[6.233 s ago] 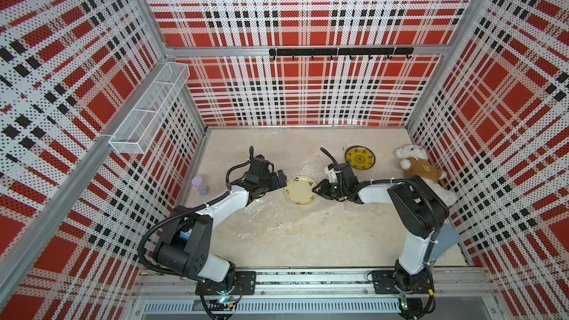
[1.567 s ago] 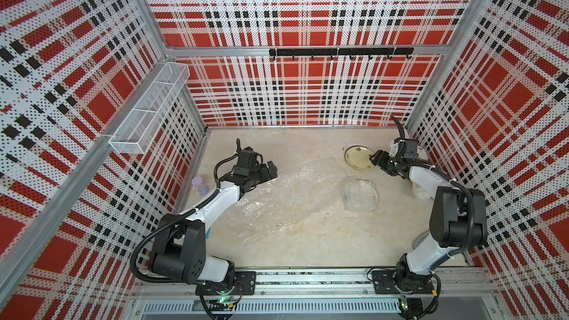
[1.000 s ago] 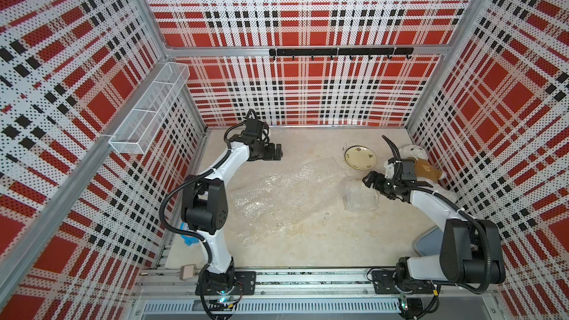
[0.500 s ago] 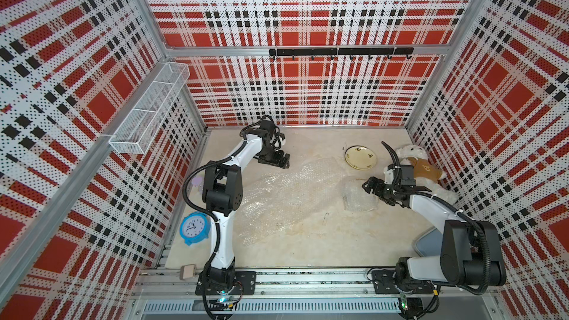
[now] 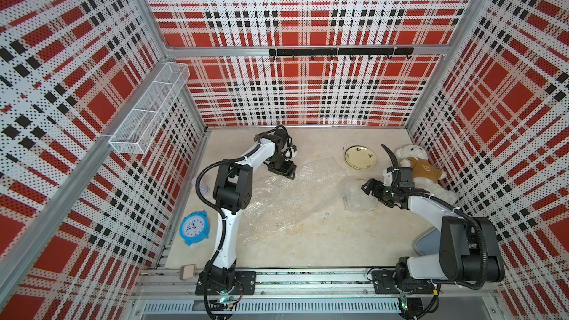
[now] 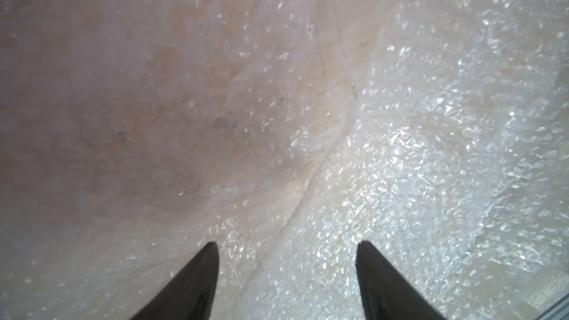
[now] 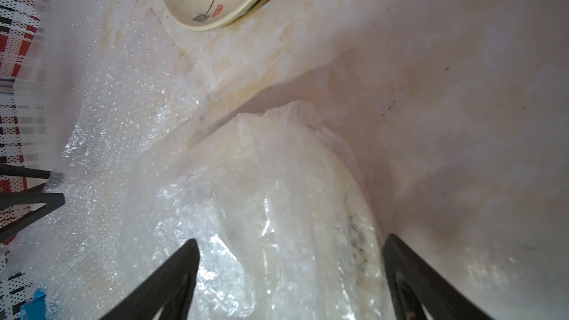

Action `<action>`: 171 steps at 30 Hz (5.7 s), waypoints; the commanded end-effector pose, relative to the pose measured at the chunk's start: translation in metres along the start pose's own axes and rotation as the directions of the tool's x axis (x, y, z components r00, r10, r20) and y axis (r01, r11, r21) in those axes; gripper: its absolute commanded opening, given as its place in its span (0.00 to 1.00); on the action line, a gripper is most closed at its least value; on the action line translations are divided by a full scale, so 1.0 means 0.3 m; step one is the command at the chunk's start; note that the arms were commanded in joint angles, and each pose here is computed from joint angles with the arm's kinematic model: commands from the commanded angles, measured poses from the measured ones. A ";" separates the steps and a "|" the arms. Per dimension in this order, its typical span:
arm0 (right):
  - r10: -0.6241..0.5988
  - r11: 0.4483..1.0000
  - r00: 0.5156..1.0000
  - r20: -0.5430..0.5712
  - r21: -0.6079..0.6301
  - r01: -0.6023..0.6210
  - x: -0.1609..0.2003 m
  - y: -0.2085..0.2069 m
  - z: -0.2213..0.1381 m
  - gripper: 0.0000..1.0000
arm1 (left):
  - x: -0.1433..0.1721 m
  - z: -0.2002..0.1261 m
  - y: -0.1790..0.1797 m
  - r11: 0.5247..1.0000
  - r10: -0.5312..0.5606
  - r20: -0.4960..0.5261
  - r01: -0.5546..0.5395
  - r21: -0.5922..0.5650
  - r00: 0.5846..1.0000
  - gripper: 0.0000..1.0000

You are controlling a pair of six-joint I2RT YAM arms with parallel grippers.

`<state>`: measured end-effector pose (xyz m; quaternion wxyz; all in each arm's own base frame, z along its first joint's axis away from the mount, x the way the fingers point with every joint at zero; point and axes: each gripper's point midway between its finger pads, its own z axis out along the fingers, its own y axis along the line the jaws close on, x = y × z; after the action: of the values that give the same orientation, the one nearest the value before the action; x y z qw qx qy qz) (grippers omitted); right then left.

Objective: Unpack dinner plates from bubble wrap
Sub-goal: Pick up the bubble wrap from the center of the board, then place the bubble wrap at the center of the board.

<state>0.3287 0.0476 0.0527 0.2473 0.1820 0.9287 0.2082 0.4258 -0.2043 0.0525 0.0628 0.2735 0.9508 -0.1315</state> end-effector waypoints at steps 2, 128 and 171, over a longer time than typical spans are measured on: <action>0.007 1.000 1.000 0.009 -0.015 -0.007 0.005 0.000 0.015 0.93 | -0.013 0.016 0.012 1.000 0.011 -0.013 -0.012 -0.014 1.000 0.57; 0.021 0.999 1.000 0.001 -0.043 -0.021 0.008 0.002 0.052 0.93 | -0.034 -0.458 0.452 0.901 -0.389 0.281 0.426 -0.084 0.877 0.61; -0.100 0.995 0.994 0.035 0.014 0.100 -0.014 0.020 -0.054 0.93 | 0.185 -0.053 0.150 0.820 -0.533 0.334 0.572 -0.023 0.778 0.57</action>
<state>0.3123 0.0436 0.0591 0.2517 0.1587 0.9371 0.1824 0.4047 -0.1336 0.0308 0.1679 -0.0348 0.9766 -0.1299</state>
